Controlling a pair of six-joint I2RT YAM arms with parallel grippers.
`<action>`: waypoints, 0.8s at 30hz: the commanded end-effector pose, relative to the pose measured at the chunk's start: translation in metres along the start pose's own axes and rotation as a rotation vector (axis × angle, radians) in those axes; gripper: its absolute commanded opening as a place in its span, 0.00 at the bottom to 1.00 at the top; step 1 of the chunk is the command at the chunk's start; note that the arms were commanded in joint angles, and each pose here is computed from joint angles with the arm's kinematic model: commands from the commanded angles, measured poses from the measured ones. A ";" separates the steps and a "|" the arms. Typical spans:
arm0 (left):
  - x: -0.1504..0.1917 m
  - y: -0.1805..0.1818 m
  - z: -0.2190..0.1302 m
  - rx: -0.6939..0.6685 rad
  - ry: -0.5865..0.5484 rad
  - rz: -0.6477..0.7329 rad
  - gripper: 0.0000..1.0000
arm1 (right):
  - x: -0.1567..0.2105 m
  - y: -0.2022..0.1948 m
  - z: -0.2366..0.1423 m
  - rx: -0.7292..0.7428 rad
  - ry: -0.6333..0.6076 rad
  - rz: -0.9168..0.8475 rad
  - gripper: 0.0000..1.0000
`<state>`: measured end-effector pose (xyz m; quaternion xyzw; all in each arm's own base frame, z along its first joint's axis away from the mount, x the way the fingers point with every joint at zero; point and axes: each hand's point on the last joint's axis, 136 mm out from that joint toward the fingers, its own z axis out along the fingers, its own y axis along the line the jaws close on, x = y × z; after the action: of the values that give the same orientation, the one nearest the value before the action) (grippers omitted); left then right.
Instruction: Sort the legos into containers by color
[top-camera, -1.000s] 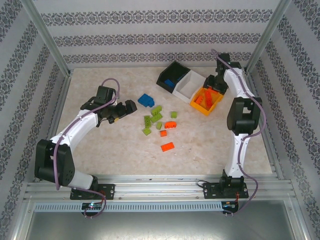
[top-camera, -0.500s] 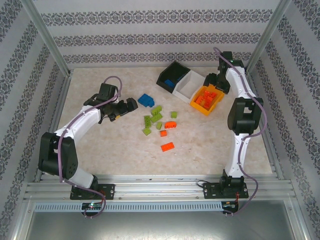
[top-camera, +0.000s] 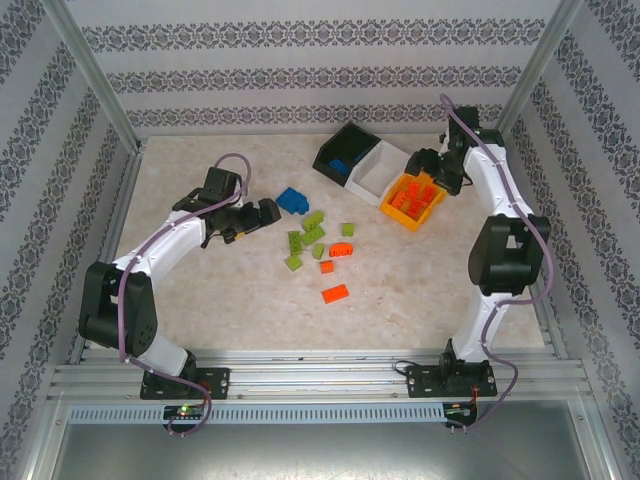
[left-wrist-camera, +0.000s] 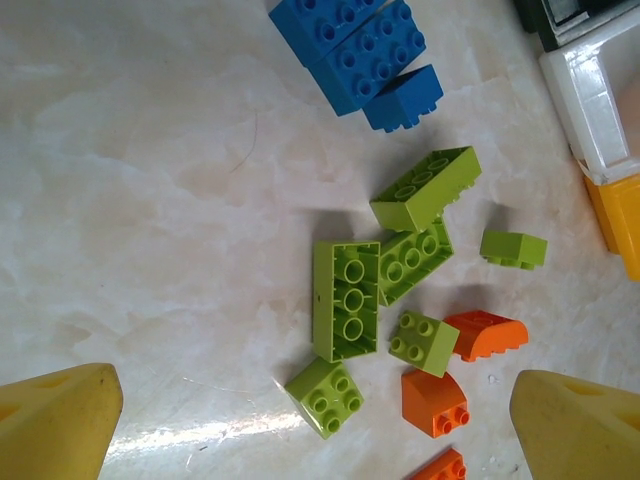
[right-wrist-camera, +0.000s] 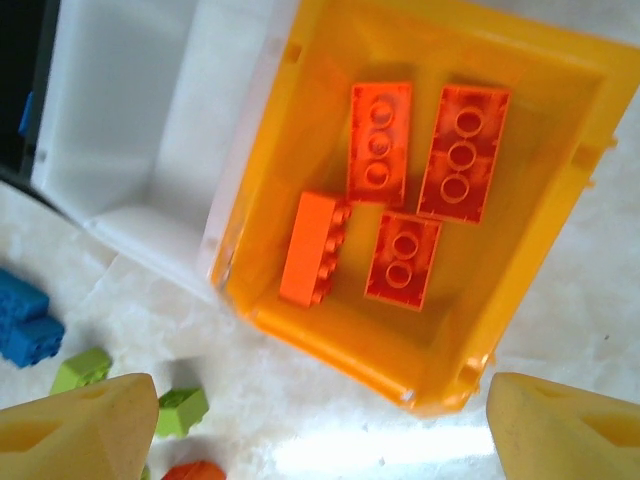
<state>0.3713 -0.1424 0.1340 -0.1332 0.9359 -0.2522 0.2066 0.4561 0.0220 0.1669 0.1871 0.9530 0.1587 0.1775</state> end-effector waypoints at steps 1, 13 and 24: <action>0.000 -0.011 0.001 0.038 -0.007 0.034 1.00 | 0.021 0.013 -0.005 -0.071 0.023 0.002 0.86; 0.015 -0.017 0.010 0.053 0.012 0.020 1.00 | 0.091 0.038 -0.007 -0.164 0.138 -0.072 0.86; 0.032 -0.028 0.030 0.052 0.053 0.024 1.00 | 0.214 0.081 0.029 -0.132 0.390 -0.322 0.86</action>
<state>0.3554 -0.1833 0.1169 -0.1055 0.9392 -0.2711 0.1822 0.3247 0.1722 0.1211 0.0207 0.9710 0.2333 0.0487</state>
